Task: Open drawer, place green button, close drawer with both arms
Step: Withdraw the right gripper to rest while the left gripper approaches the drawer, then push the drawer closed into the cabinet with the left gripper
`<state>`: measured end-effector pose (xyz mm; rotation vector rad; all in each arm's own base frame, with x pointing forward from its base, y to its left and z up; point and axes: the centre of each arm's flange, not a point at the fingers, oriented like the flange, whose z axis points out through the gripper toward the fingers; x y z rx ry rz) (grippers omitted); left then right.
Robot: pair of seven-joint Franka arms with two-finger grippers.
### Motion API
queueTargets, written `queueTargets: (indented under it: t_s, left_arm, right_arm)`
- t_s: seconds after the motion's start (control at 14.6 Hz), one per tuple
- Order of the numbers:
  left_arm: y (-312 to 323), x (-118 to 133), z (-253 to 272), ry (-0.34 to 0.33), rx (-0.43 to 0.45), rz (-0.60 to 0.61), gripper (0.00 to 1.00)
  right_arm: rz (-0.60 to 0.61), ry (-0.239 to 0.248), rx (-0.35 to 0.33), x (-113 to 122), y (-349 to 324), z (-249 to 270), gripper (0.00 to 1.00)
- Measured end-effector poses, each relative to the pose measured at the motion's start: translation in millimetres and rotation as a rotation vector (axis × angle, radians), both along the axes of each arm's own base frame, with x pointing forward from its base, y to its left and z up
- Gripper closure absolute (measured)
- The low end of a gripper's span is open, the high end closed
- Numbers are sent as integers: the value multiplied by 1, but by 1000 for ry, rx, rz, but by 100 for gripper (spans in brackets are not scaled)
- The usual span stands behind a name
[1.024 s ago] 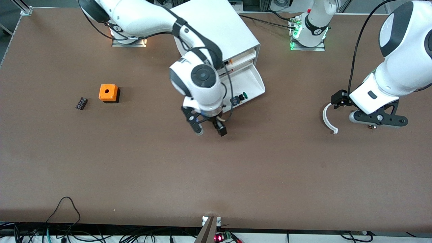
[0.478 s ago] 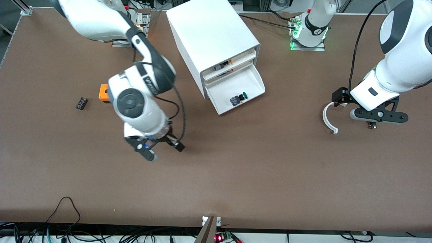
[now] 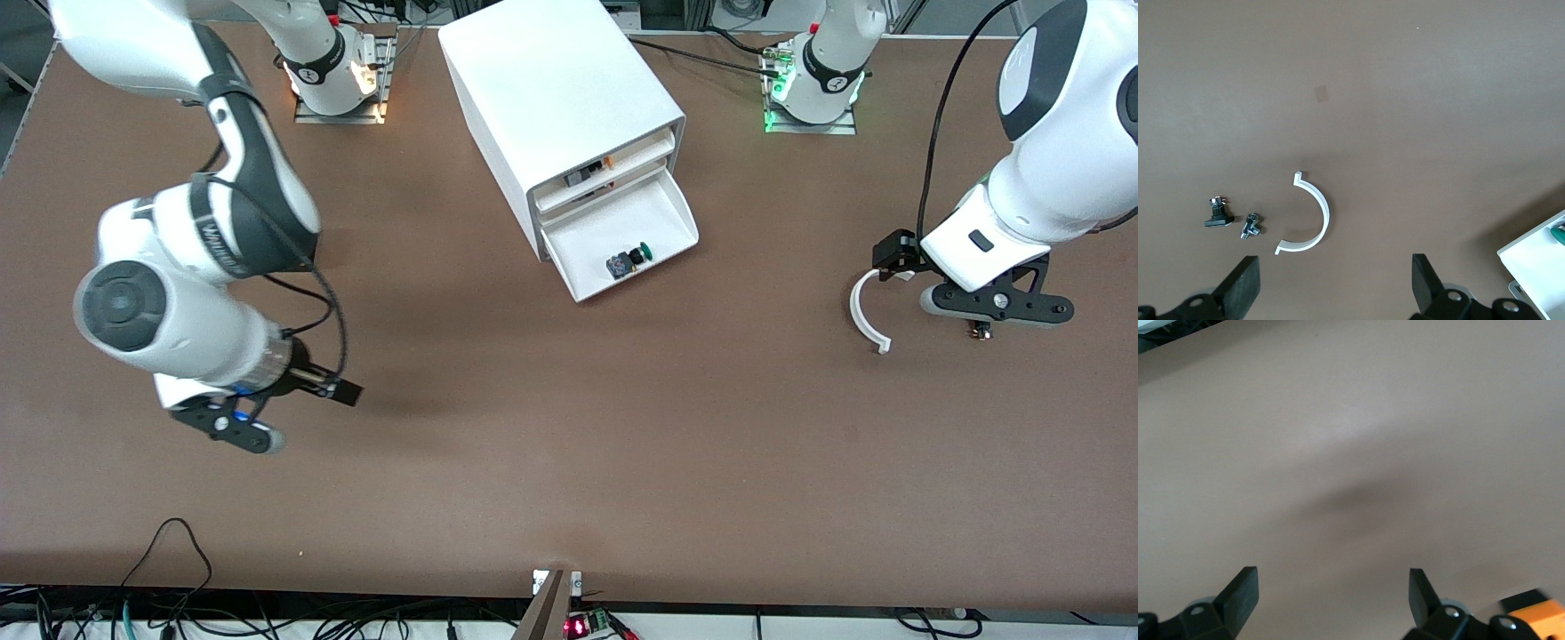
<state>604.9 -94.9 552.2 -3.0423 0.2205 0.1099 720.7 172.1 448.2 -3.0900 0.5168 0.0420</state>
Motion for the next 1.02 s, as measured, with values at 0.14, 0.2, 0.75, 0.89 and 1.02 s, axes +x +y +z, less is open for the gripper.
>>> queueTargets:
  t_s: [0.14,0.2,0.75,0.89,1.02]
  left_arm:
    - [-1,0,0,0,0,-2,0]
    - [-2,0,0,0,0,-2,0]
    - [-64,-1,-54,35,-27,214,0]
    - [-92,3,-89,44,-27,295,0]
    - [-121,2,-131,35,-39,359,0]
  right_arm:
    - [45,14,12,1,-32,9,0]
    - [64,16,15,0,-45,14,0]
    - [208,24,-12,-36,-83,58,0]
    - [228,21,-29,-56,-81,78,0]
    - [247,19,-50,-78,-83,94,0]
